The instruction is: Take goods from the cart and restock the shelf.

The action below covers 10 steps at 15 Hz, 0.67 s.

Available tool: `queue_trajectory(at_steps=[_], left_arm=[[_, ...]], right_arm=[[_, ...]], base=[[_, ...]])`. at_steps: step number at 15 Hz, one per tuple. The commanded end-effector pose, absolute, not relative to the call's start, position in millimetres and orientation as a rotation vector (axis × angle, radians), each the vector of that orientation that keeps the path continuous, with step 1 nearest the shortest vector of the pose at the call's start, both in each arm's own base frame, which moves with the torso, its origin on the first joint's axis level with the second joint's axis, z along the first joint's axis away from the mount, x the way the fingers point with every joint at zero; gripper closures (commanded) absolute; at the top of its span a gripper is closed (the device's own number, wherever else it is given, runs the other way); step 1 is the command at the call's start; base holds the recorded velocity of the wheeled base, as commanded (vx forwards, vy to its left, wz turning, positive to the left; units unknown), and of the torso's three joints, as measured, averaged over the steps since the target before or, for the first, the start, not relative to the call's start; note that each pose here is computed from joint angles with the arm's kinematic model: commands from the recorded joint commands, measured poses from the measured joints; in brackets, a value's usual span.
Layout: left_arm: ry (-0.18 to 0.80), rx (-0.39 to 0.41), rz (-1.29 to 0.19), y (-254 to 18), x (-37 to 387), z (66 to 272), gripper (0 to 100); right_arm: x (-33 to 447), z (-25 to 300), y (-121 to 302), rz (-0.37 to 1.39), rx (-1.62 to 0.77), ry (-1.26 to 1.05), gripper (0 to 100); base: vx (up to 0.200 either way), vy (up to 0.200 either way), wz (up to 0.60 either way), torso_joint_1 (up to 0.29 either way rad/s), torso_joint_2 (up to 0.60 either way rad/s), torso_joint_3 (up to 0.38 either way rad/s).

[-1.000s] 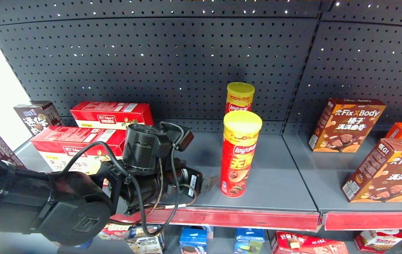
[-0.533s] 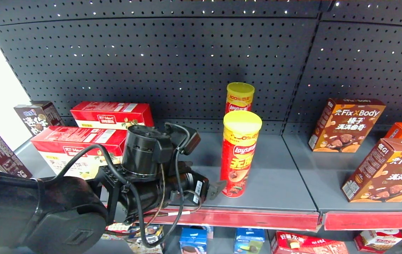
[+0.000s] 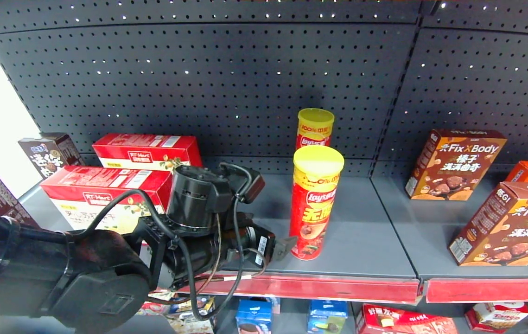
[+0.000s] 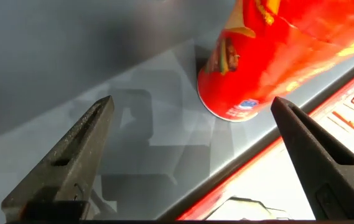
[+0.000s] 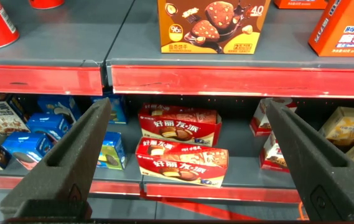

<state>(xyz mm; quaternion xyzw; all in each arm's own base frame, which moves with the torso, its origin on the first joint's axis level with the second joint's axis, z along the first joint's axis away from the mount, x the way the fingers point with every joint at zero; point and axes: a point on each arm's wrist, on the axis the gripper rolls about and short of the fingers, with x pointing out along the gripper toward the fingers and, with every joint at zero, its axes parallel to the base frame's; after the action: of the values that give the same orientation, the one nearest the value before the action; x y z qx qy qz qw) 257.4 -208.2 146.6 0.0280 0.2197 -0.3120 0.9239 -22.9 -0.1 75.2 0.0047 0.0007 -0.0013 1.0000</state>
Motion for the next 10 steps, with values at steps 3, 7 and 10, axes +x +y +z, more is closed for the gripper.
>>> queue_trajectory(at_steps=[3,7,10], left_arm=[[0.450,0.055,-0.623,-209.1,268.2,144.1,0],[0.434,0.045,-0.602,-207.4,279.1,146.8,0],[0.434,0.043,-0.587,-204.2,284.6,146.0,0]], right_arm=[[-22.8,75.2,-0.1,-0.003,0.009,0.003,0],[-22.8,75.2,-0.1,-0.002,0.009,0.003,0],[-22.8,75.2,-0.1,-0.003,0.009,0.003,0]], base=[[0.000,0.000,0.00,0.000,0.00,0.000],[0.000,0.000,0.00,0.000,0.00,0.000],[0.000,0.000,0.00,0.000,0.00,0.000]])
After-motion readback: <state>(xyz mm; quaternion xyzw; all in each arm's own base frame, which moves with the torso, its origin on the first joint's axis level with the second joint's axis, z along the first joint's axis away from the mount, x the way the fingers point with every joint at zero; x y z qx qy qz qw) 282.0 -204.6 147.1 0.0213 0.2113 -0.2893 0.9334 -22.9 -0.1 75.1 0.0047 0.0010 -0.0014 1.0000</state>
